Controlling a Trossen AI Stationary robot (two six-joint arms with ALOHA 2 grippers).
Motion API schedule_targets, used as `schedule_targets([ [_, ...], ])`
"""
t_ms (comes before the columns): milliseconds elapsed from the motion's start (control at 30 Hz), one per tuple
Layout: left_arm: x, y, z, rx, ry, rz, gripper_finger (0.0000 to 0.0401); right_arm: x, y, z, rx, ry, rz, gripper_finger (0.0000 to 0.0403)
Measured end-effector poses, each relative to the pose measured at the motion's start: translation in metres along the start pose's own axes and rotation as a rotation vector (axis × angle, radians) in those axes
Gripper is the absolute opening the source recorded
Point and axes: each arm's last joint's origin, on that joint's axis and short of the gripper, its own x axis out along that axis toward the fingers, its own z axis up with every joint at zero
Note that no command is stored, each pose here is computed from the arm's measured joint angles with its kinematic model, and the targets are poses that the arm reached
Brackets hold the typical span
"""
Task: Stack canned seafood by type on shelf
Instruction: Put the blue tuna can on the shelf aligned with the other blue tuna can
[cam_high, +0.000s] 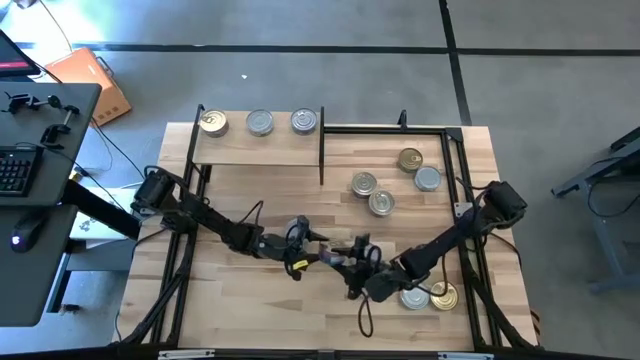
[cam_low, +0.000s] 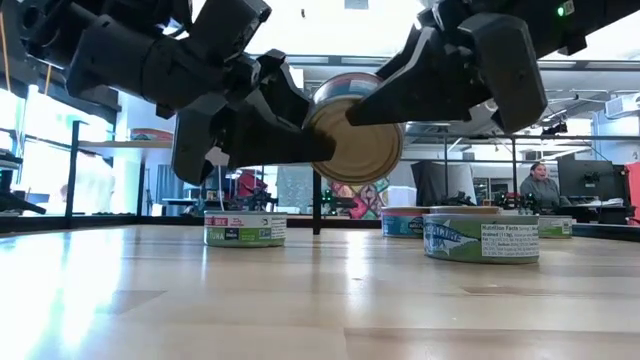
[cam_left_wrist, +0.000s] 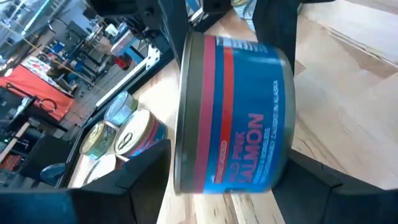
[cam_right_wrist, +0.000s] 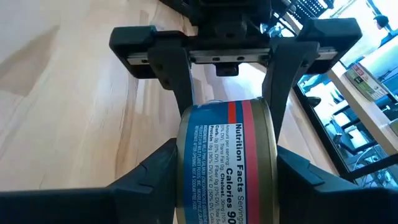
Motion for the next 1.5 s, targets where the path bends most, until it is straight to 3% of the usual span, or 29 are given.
schedule_targets([
  [233, -0.006, -0.010, 0.010, 0.020, -0.046, -0.013, 0.0175, 0.001, 0.000, 0.001, 0.005, -0.015, 0.043, 0.0170],
  [400, -0.012, -0.013, 0.014, -0.010, -0.001, 0.005, 0.0171, 0.004, -0.002, 0.002, 0.015, -0.024, 0.075, 0.0171],
  [467, -0.017, -0.010, 0.022, -0.019, 0.042, 0.014, 0.0171, 0.003, -0.003, 0.004, 0.041, -0.033, 0.058, 0.0200],
  [567, -0.031, 0.001, 0.034, -0.003, 0.160, 0.091, 0.0171, -0.001, -0.012, 0.010, 0.119, -0.036, -0.056, 0.0265],
  [667, -0.049, 0.014, 0.044, 0.033, 0.275, 0.172, 0.0171, -0.012, -0.018, 0.017, 0.194, -0.050, -0.120, 0.0302],
  [967, -0.113, 0.075, 0.063, 0.064, 0.479, 0.520, 0.0171, -0.027, -0.015, 0.022, 0.218, -0.068, -0.128, 0.0310],
  [1233, -0.153, 0.137, 0.034, -0.020, 0.668, 0.625, 0.0171, -0.028, -0.014, 0.021, 0.231, -0.059, -0.120, 0.0310],
  [1500, -0.166, 0.159, -0.005, -0.087, 0.943, 0.536, 0.0171, -0.028, -0.014, 0.020, 0.228, -0.058, -0.117, 0.0310],
])
